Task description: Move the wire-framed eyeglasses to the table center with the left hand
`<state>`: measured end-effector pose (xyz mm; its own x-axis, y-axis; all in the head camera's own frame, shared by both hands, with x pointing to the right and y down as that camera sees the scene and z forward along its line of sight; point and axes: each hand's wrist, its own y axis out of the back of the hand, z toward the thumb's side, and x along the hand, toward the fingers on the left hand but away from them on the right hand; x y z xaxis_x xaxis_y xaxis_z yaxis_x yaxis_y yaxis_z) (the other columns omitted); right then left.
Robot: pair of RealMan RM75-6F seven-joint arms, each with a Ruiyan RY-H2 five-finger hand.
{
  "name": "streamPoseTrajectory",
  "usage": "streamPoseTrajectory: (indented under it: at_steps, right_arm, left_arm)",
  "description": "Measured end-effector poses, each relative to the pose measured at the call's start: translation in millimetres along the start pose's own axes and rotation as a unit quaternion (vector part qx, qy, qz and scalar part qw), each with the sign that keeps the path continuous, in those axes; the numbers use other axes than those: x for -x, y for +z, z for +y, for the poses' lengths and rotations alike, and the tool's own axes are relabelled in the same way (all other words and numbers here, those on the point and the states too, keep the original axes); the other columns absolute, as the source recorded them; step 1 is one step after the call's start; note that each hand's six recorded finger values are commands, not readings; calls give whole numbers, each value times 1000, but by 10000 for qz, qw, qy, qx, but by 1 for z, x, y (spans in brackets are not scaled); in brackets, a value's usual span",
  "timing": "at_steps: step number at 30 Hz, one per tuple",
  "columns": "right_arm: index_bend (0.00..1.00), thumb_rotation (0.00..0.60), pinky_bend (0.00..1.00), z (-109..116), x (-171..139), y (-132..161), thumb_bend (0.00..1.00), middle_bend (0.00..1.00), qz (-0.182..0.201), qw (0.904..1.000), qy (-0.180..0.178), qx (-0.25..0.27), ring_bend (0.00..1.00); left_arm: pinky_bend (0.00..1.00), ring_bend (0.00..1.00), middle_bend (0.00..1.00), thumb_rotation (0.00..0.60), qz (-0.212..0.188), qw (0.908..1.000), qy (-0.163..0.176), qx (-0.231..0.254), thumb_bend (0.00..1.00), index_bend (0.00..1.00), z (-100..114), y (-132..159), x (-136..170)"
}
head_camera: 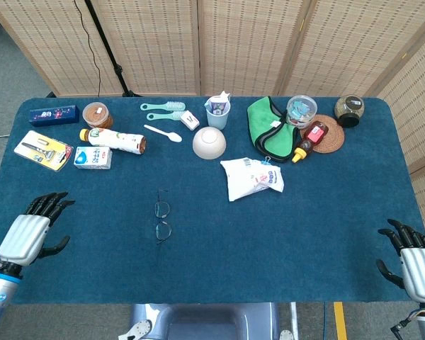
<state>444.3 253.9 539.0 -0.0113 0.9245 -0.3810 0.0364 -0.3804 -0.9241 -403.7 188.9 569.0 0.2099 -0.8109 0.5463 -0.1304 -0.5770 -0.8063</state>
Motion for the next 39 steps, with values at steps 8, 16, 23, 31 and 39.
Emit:
streamPoseTrajectory:
  at_steps: [8, 16, 23, 31, 39]
  right_arm:
    - [286, 600, 239, 0, 0, -1, 304, 157, -28, 10000, 6, -22, 191]
    - [286, 600, 239, 2, -2, -7, 304, 156, -126, 9999, -6, -54, 191]
    - [286, 600, 239, 0, -2, -9, 305, 156, -166, 9998, 26, -69, 191]
    - [286, 600, 239, 1, -1, -11, 305, 156, -211, 9997, 19, -99, 191]
    - [286, 600, 239, 4, -5, -14, 305, 156, -271, 9996, 0, -126, 191]
  left_arm:
    - [82, 55, 96, 600, -474, 9986, -199, -101, 304, 182, -9, 27, -34]
    - [82, 55, 96, 600, -612, 9971, -436, -81, 304, 184, -25, 46, -68]
    - [82, 56, 96, 600, -696, 9958, -553, -236, 304, 184, -38, 63, -97]
    - [82, 55, 96, 600, -732, 9941, -748, -275, 304, 184, -57, 83, -126]
    - [82, 55, 96, 600, -832, 9916, -937, -311, 304, 184, -75, 110, -151]
